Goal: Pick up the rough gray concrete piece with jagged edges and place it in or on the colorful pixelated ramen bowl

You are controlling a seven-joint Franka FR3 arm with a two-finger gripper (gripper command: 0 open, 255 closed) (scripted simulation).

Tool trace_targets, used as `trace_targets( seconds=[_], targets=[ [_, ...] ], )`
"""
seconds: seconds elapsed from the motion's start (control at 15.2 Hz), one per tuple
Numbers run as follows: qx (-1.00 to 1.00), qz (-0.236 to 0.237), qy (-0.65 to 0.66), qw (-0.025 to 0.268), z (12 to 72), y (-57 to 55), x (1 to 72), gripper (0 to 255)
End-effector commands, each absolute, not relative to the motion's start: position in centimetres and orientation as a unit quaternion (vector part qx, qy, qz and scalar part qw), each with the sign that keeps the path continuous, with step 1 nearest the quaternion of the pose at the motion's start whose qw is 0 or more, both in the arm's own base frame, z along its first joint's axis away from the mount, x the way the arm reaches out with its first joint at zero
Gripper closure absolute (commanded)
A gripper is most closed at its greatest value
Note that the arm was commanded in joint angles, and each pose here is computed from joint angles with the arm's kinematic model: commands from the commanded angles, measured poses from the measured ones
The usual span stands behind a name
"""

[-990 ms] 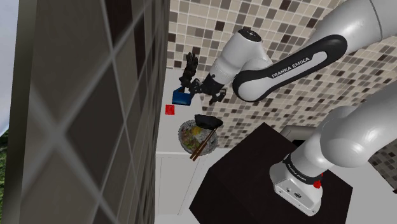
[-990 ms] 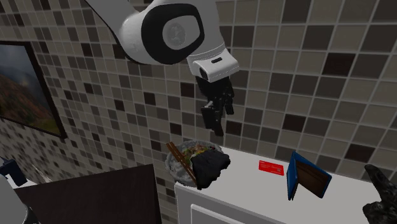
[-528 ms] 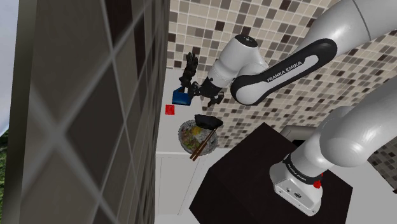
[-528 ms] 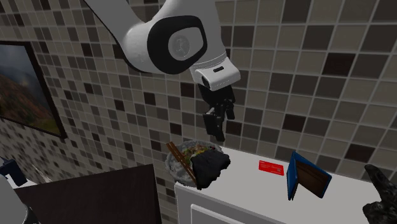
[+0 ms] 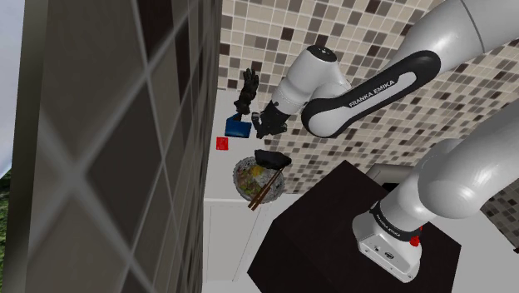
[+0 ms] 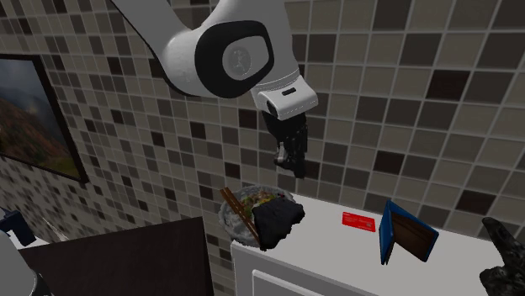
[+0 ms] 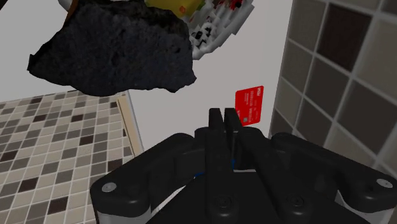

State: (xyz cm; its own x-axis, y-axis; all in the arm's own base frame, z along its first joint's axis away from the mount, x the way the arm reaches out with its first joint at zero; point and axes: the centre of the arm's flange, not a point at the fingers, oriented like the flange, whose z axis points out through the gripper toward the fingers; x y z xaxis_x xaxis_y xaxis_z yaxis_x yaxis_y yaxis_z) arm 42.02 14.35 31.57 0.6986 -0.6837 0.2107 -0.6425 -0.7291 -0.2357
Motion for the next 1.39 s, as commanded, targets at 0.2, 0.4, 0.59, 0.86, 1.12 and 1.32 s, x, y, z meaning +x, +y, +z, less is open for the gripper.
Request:
trace_targets(
  seconds=[0.2, 0.4, 0.59, 0.86, 1.12, 1.32],
  targets=[
    [-0.919, -0.143, 0.361, 0.072, 31.6, 14.3, 42.0, 255],
    [-0.948, -0.090, 0.299, 0.067, 30.7, 13.3, 43.8, 0],
    [-0.991, 0.072, 0.103, 0.050, 27.1, 11.6, 49.0, 0],
    [-0.991, 0.122, 0.039, 0.044, 24.1, 11.6, 50.2, 0],
    [-0.991, 0.122, 0.039, 0.044, 22.0, 11.8, 49.7, 0],
    [-0.991, 0.122, 0.039, 0.044, 21.7, 11.9, 49.6, 0]
  ],
)
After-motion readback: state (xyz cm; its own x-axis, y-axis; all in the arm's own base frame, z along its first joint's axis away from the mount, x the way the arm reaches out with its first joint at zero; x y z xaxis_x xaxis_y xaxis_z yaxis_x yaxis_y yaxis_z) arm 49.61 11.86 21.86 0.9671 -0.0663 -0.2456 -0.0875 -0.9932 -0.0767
